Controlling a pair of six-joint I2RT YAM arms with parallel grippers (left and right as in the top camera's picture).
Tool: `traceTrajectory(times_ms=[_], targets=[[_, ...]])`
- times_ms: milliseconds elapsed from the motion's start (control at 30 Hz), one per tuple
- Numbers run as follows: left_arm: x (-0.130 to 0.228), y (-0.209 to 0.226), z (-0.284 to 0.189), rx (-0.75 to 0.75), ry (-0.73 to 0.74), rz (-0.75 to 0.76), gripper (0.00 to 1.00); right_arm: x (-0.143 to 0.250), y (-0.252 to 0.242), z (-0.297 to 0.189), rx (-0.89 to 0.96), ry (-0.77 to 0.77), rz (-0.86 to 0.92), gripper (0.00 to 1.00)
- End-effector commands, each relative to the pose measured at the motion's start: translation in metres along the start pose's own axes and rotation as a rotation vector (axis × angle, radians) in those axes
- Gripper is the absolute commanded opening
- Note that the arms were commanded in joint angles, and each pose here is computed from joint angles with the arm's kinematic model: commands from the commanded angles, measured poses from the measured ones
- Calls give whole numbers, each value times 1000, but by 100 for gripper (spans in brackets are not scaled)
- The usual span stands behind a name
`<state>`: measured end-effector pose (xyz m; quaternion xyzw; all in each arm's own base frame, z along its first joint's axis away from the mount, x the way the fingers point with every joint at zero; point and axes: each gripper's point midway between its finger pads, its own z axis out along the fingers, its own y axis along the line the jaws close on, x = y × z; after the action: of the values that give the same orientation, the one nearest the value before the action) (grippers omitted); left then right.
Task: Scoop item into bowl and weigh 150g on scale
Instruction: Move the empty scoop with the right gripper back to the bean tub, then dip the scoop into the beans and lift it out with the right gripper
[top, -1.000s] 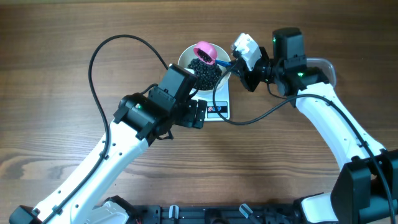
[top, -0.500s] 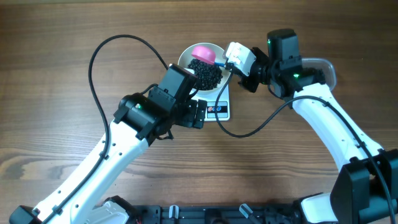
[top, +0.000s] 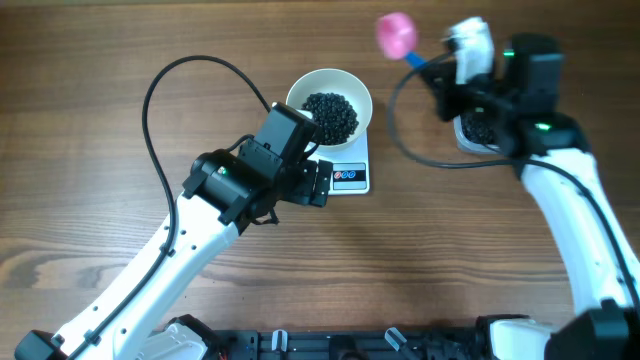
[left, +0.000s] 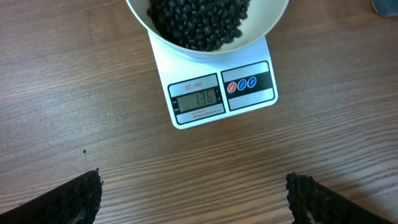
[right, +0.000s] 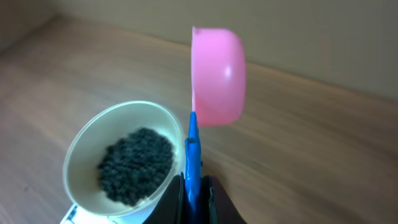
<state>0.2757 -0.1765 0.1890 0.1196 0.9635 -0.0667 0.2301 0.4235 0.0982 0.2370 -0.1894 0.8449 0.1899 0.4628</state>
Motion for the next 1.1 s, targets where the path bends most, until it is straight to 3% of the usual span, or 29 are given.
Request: traceTrajectory(times_ms=[0, 133, 300, 400, 600, 700, 1067], targets=[[-4, -3, -4, 9, -13, -7, 100, 12, -63, -48, 218, 22, 132, 4], [-4, -3, -4, 9, -13, -7, 100, 64, -117, -90, 398, 161, 284, 4], [-4, -3, -4, 9, -13, -7, 100, 115, -130, -115, 476, 397, 180, 4], [-4, -3, -4, 9, -13, -7, 100, 131, -135, -106, 457, 451, 194, 4], [-4, -3, -4, 9, -13, -7, 100, 156, -141, -87, 414, 523, 240, 4], [-4, -3, -4, 9, -13, -7, 100, 157, -127, -72, 304, 494, 277, 4], [-4, -3, -4, 9, -13, -7, 100, 163, -111, -60, 247, 528, 299, 4]])
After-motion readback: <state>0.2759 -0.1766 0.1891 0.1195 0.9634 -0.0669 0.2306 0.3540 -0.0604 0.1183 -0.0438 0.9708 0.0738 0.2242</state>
